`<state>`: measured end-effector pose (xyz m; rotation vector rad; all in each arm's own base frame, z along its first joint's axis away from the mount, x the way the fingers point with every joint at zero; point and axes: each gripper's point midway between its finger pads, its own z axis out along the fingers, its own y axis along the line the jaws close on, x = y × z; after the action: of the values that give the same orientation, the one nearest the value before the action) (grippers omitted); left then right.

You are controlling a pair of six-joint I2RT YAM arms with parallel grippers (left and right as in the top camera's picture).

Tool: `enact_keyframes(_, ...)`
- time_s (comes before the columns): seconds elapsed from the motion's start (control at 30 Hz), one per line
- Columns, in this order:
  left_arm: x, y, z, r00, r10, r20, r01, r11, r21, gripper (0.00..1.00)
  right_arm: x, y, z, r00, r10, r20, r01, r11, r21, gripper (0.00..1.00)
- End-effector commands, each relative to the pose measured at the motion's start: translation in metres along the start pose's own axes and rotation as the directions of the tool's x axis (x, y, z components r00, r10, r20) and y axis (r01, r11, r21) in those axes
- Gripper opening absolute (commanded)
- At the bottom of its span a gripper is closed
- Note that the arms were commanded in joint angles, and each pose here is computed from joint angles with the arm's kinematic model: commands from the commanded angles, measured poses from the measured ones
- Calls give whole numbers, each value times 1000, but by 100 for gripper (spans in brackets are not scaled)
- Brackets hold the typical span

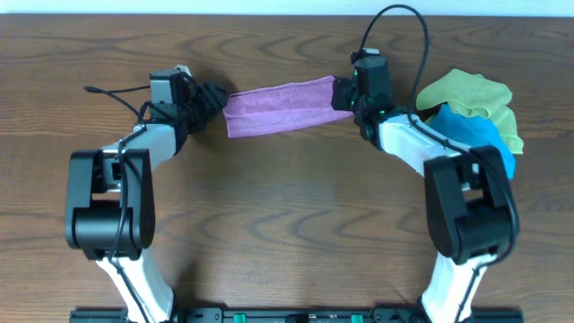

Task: Fold the cloth

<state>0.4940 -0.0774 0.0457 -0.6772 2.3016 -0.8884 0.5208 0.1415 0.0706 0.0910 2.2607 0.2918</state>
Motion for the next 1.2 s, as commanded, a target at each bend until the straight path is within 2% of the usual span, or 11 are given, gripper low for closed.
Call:
enact_keyframes(0.0,-20,-39,-23,998,34,49,-38,996,83,56,-25,10,-25,999,2,49,-2,1000,-12,53)
enact_keyframes(0.17,-20,-62,-34,999,10,52,-16,992,129,22,-23,9,-36,1000,11,16,-11,1000,-2,58)
enact_keyframes(0.3,-9,-71,-31,1000,4,23,-7,989,146,6,-19,14,-37,998,56,-6,-56,998,-35,61)
enact_keyframes(0.57,4,-78,-20,998,34,49,-39,994,102,6,-16,21,-37,995,96,-27,-98,993,-69,64)
enact_keyframes(0.83,14,-70,-10,994,56,92,-56,998,-10,6,-16,20,-37,995,96,-28,-98,993,-69,65)
enact_keyframes(1.17,29,-51,8,997,52,54,-49,997,-54,6,-2,15,-38,992,94,-83,-98,994,-42,66)
